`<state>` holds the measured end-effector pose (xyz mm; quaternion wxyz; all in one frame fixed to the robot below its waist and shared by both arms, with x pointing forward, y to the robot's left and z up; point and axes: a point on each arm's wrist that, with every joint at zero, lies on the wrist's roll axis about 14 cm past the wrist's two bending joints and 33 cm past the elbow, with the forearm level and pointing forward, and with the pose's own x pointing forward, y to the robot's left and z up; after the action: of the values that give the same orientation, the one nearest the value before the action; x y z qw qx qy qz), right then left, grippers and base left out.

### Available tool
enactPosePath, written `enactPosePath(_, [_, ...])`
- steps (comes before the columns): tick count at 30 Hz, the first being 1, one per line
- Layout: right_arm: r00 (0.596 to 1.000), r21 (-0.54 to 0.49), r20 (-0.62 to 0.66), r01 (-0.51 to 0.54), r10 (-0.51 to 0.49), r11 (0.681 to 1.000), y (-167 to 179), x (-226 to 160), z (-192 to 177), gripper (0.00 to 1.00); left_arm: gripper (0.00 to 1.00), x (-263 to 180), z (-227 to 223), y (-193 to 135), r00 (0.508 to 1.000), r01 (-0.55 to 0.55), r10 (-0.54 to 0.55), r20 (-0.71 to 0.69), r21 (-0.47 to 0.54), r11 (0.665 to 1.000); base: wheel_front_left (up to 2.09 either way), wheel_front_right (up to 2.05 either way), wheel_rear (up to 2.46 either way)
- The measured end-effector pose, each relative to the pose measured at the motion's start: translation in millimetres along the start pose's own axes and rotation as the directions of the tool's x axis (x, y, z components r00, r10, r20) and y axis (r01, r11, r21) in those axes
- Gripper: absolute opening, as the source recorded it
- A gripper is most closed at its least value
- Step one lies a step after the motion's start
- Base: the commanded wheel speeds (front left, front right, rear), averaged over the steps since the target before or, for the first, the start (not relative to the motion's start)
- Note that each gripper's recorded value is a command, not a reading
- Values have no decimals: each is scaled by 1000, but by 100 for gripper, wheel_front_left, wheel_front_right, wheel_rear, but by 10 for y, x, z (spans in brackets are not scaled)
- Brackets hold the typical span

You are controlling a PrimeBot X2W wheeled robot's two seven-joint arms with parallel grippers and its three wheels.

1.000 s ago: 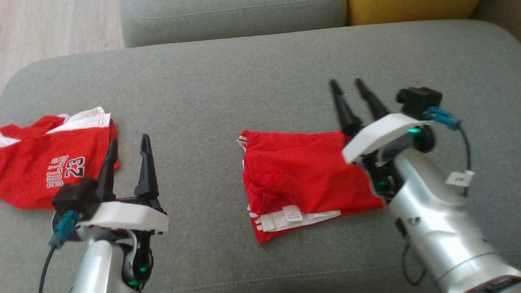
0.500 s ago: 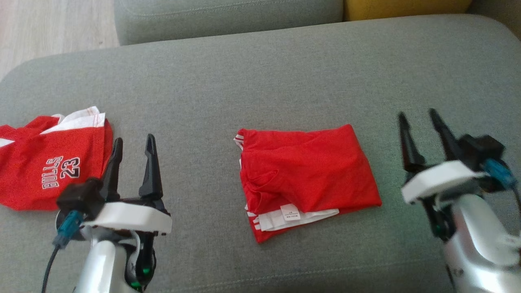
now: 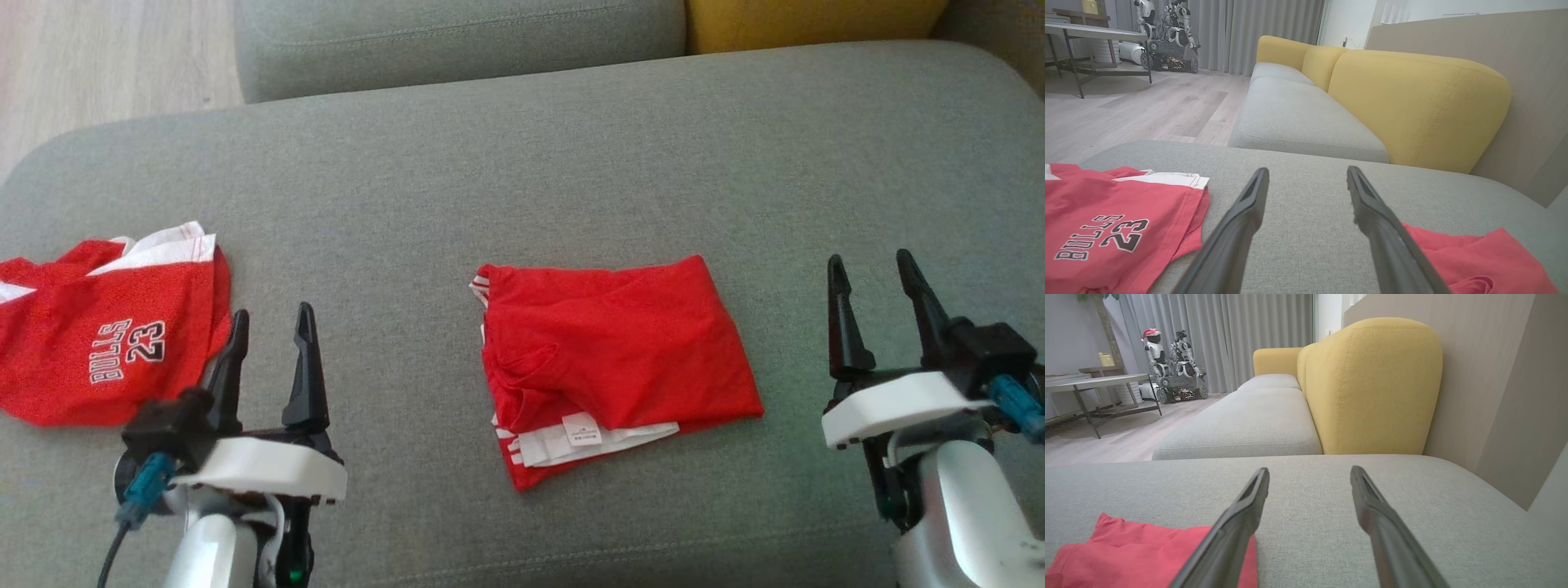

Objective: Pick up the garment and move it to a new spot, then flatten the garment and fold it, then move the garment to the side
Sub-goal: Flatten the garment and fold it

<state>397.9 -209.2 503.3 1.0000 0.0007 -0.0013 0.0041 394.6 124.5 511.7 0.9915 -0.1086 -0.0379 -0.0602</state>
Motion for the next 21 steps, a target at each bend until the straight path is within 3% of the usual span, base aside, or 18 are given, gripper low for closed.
enactPosePath(3, [1000,4,1,-10,10,1000,50,9,21,100,100,-10,10,-9,1000,2,-2,2,0,1000,0,0,0])
enactPosePath(4, [1000,2,-5,-24,24,1000,94,16,13,0,100,-14,10,-8,1000,2,-2,2,0,1000,0,0,0])
enactPosePath(13, [965,18,-87,-248,249,969,864,40,-270,0,100,-44,-60,102,999,-29,29,-19,2,1000,0,0,0])
enactPosePath(21, [845,99,-260,-459,468,883,1644,-102,-806,0,100,-37,-66,252,997,-71,71,-21,10,997,0,0,0])
